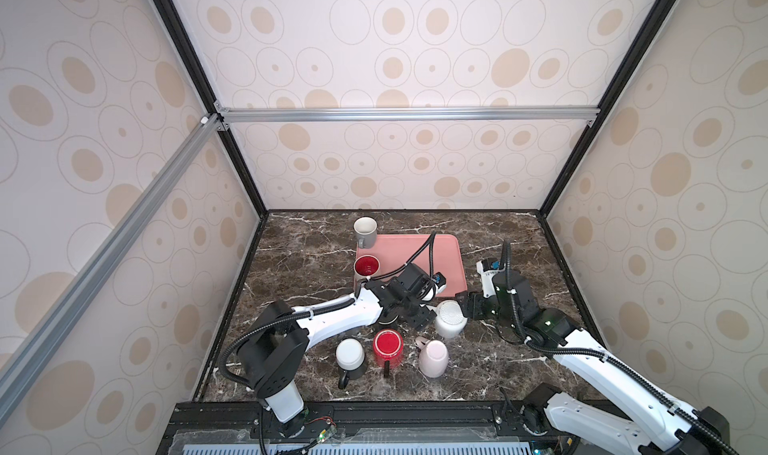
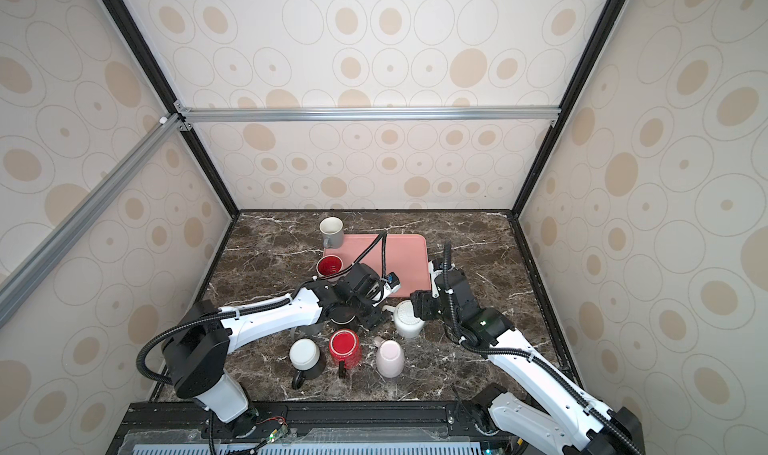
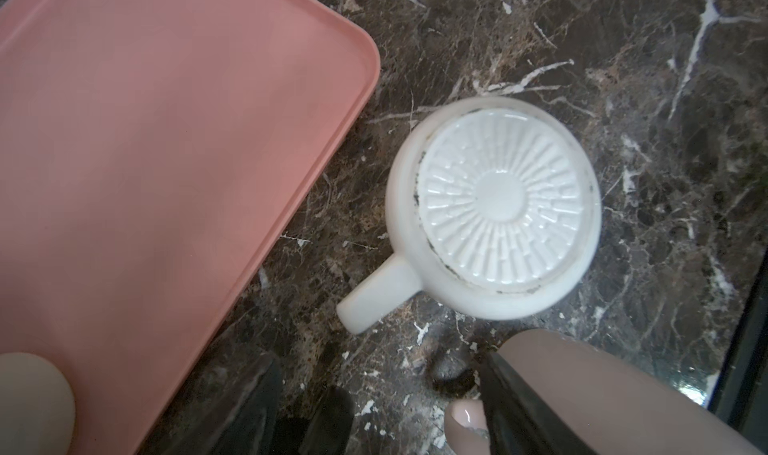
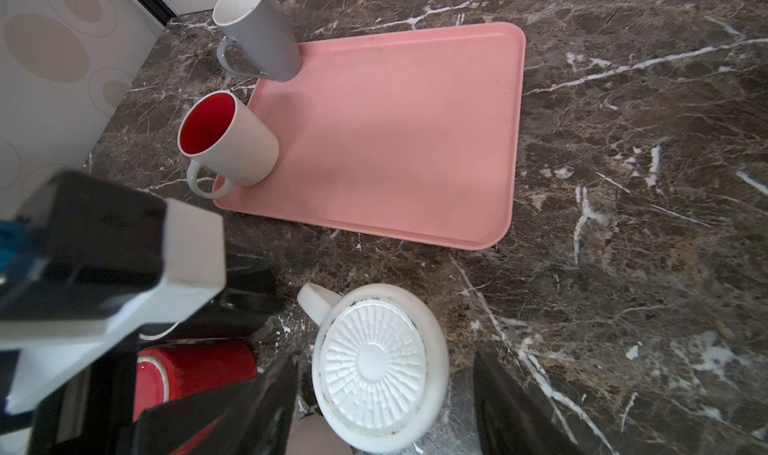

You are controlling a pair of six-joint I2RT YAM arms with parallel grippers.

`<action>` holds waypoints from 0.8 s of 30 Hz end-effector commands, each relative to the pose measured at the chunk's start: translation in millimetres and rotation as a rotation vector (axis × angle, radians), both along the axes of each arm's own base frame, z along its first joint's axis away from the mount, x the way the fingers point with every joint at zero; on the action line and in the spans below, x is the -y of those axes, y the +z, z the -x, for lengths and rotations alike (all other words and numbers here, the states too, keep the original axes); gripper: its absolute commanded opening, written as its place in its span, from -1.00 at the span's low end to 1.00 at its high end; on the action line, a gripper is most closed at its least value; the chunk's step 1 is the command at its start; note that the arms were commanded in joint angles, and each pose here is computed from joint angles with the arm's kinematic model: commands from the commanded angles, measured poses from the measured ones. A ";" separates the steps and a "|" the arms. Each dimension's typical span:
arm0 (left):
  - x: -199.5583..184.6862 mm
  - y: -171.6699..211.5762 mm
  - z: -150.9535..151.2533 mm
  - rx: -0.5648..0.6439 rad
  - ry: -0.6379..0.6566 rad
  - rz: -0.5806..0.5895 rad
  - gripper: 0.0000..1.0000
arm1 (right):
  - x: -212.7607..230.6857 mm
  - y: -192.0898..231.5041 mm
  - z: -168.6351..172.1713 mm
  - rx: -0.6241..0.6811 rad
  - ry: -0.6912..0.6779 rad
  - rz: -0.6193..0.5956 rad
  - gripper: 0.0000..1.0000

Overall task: Turn the mug right side up
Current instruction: 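Lower the left gripper onto the upside-down white mug's handle and grasp it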

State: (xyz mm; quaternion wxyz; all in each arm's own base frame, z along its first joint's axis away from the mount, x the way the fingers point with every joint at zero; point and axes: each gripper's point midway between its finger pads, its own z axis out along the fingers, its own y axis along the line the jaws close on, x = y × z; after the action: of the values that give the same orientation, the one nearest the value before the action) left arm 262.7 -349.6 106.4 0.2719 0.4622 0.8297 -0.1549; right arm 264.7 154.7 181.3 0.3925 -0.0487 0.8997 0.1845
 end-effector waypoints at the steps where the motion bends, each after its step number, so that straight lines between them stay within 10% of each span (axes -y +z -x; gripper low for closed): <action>1: 11.5 4.1 -5.9 0.044 -0.084 -0.013 0.52 | 0.8 2.0 2.7 0.005 0.000 -0.023 0.37; 17: 46.6 3.0 -6.6 0.004 -0.160 0.060 0.44 | 6.3 2.1 2.7 0.007 -0.013 -0.036 0.37; 24: 48.3 -9.1 -0.9 -0.049 -0.183 0.042 0.07 | 8.2 1.3 3.5 0.004 -0.017 -0.039 0.37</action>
State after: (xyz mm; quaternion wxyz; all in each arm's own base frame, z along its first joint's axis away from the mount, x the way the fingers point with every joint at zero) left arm 268.1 -392.1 91.0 0.2515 0.5107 0.7982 -0.1970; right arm 263.2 148.8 182.7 0.3956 -0.0391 0.8967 0.1945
